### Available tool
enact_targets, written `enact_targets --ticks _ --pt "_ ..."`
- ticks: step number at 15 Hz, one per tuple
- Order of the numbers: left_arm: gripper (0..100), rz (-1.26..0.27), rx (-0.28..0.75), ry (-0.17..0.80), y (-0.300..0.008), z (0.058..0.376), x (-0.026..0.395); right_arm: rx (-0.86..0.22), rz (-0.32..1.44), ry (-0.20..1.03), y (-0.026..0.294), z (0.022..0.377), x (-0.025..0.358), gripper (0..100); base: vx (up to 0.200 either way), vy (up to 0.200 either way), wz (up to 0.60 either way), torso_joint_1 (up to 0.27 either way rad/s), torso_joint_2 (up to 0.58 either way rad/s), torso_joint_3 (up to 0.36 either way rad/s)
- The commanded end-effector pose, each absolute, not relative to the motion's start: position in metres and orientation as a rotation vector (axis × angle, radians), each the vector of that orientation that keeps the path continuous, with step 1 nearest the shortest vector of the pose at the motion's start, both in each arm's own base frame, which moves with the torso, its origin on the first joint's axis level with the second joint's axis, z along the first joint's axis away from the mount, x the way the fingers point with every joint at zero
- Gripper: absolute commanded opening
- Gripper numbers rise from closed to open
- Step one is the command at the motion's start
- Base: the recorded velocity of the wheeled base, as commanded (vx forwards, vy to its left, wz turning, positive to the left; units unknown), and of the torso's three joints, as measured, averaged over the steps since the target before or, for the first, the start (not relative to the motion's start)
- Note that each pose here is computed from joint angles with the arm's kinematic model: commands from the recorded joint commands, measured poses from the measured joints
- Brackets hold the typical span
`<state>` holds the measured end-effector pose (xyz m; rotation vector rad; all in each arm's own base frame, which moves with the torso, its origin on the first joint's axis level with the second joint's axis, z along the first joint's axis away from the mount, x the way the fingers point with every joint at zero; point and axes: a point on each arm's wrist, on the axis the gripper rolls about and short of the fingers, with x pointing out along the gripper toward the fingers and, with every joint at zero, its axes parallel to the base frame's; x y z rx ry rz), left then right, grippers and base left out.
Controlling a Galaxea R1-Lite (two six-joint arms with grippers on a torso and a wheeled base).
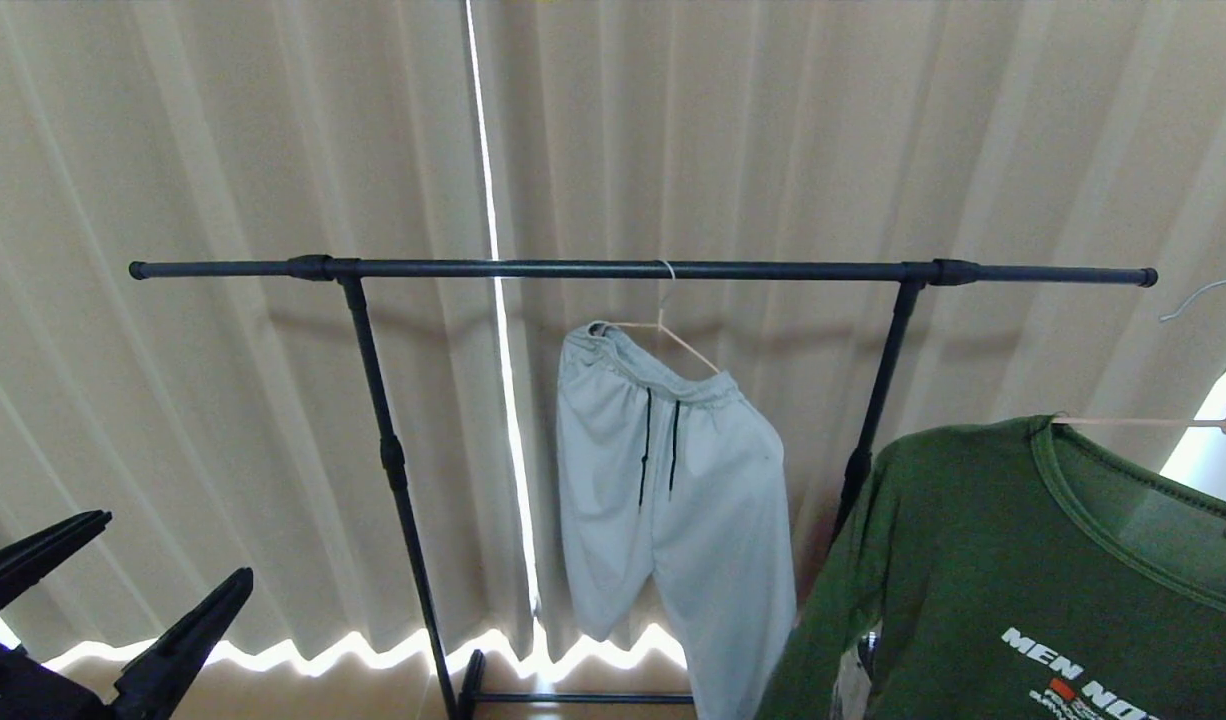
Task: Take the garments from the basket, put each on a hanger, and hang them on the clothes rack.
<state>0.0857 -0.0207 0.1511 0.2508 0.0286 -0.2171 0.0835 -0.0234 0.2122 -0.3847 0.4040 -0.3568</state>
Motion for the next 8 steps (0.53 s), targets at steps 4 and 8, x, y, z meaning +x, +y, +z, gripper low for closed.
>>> enact_targets --ticks 4,8 --pt "100 -0.224 0.258 0.069 -0.0211 0.1475 0.0868 -0.384 -0.347 0.43 -0.0245 0.2096 0.0889 0 0.2 0.0 0.0 0.002 0.0 0.001" --pt "100 -0.226 0.261 0.078 -0.0211 0.1457 0.0861 -0.383 -0.334 0.446 -0.025 0.2078 0.0932 0 0.2 0.0 0.0 0.007 0.0 0.002"
